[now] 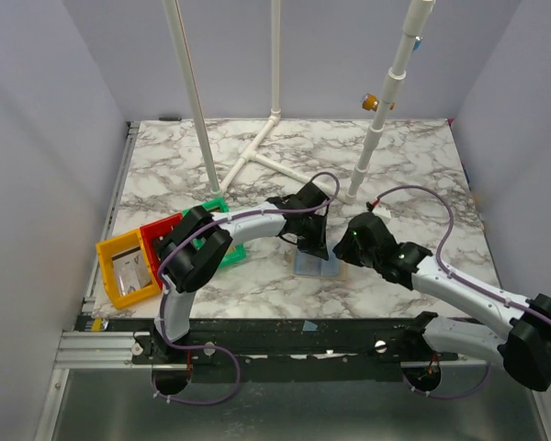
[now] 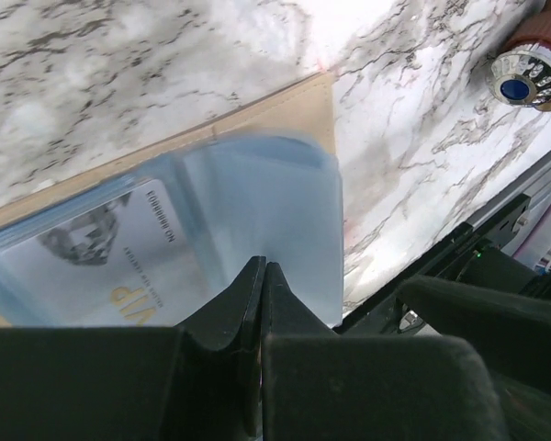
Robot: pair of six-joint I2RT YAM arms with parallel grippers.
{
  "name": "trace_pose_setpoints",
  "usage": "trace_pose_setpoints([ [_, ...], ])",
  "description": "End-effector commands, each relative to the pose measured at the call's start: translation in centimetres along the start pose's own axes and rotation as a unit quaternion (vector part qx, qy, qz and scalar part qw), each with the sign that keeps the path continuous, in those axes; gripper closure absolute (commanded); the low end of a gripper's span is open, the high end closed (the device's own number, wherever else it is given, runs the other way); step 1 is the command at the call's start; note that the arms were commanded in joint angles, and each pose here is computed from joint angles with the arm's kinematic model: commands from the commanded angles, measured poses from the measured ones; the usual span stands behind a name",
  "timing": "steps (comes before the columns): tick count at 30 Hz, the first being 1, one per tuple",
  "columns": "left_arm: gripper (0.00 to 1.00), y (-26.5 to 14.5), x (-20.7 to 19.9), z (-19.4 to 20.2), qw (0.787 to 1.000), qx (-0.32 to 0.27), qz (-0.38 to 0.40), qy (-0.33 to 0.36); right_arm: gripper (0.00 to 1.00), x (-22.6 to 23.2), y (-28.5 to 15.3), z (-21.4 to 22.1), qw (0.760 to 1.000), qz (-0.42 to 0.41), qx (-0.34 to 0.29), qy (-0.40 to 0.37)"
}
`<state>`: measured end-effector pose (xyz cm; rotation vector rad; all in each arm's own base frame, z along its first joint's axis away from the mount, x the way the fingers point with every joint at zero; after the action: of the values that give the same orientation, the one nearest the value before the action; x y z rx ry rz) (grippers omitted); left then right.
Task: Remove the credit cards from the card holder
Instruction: Remove the credit card from the card holder.
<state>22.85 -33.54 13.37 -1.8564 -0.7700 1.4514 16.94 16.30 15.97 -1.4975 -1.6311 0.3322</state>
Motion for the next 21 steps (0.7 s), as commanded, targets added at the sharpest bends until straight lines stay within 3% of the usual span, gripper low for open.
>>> trace_pose_setpoints([
  [1, 1.00, 1.4, -1.2, 0.1, 1.000, 0.022, 0.009, 0.007, 0.66, -0.6, -1.8, -1.1, 0.999, 0.036, -0.032, 0.013],
  [12, 1.00, 4.6, -1.1, 0.2, 0.999, 0.048, -0.004, -0.004, 0.67, -1.2, -2.7, -1.0, 0.999, 0.043, -0.030, 0.015],
  [21, 1.00, -0.1, -2.7, -1.1, 1.000, -0.002, 0.013, 0.020, 0.67, -0.5, -2.1, -1.0, 0.999, 0.028, -0.018, 0.012],
])
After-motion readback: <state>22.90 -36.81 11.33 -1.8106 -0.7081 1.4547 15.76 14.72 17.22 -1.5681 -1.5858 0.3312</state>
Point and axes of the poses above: each gripper's point midway between its finger pads, its own y axis out along the fingers, its own x axis along the line the jaws close on, z = x × y, the point moved 10 cm from there along -y, back along the fingers
